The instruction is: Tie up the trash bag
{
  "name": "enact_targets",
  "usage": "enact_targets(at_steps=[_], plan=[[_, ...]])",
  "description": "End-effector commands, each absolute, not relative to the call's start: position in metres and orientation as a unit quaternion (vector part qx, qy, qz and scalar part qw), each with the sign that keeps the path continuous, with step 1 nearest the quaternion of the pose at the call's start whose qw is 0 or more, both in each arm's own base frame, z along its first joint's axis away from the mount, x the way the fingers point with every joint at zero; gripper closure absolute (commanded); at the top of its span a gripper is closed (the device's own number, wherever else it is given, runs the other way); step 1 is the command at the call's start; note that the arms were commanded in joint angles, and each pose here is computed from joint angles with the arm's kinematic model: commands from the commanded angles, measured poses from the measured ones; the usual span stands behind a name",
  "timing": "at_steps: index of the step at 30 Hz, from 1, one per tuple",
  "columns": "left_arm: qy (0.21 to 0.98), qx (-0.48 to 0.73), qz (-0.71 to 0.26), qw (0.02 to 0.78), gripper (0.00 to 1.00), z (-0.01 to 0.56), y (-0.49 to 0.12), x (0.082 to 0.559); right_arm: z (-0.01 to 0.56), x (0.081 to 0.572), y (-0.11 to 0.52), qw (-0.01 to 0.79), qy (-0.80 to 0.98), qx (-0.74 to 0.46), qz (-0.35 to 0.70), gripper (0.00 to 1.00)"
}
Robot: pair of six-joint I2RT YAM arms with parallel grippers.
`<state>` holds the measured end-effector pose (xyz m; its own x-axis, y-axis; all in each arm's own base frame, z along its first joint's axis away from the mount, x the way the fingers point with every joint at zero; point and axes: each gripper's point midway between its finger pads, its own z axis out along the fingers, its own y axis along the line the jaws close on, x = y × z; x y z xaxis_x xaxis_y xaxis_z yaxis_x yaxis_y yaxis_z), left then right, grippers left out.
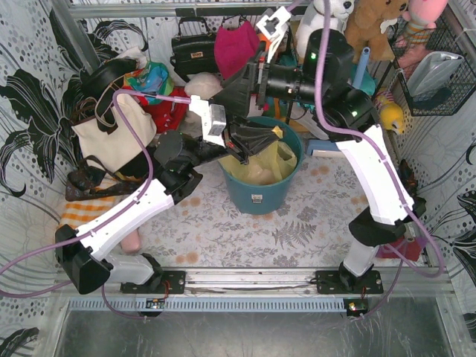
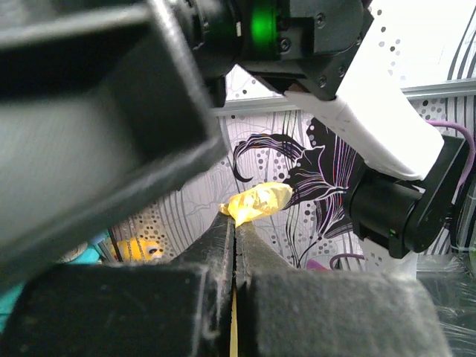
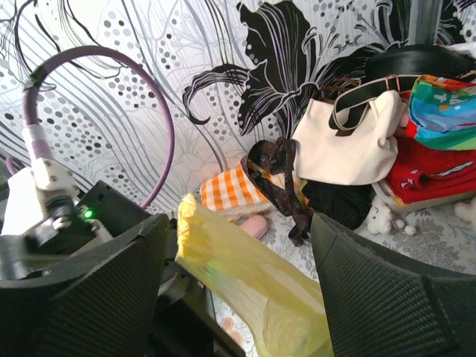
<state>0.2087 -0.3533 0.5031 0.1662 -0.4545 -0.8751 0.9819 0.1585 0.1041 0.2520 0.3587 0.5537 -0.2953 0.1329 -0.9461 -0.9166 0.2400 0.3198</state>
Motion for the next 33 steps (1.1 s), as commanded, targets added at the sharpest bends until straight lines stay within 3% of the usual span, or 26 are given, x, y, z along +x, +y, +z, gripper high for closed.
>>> enact_targets(at_steps=[1, 5, 14, 20, 24, 27, 33], plan=[[0.341, 0.369, -0.538, 0.677, 1.00, 0.512, -0.347, 0.201, 0.553, 0.245, 0.372, 0.502, 0.587, -0.361, 0.524, 0.24], [0.344, 0.370, -0.536, 0.677, 1.00, 0.510, -0.347, 0.202, 0.547, 0.241, 0.378, 0.494, 0.586, -0.378, 0.520, 0.26], [0.340, 0.378, -0.541, 0.670, 1.00, 0.511, -0.350, 0.200, 0.539, 0.250, 0.376, 0.507, 0.600, -0.371, 0.495, 0.40], [0.331, 0.394, -0.544, 0.663, 1.00, 0.507, -0.347, 0.189, 0.534, 0.238, 0.384, 0.475, 0.588, -0.397, 0.521, 0.39], [0.332, 0.401, -0.544, 0.659, 1.00, 0.503, -0.347, 0.187, 0.533, 0.232, 0.384, 0.464, 0.586, -0.403, 0.529, 0.27], [0.332, 0.403, -0.545, 0.656, 1.00, 0.501, -0.348, 0.187, 0.533, 0.231, 0.384, 0.463, 0.587, -0.402, 0.529, 0.24], [0.331, 0.407, -0.548, 0.652, 1.00, 0.499, -0.348, 0.184, 0.529, 0.241, 0.385, 0.474, 0.600, -0.387, 0.515, 0.29]])
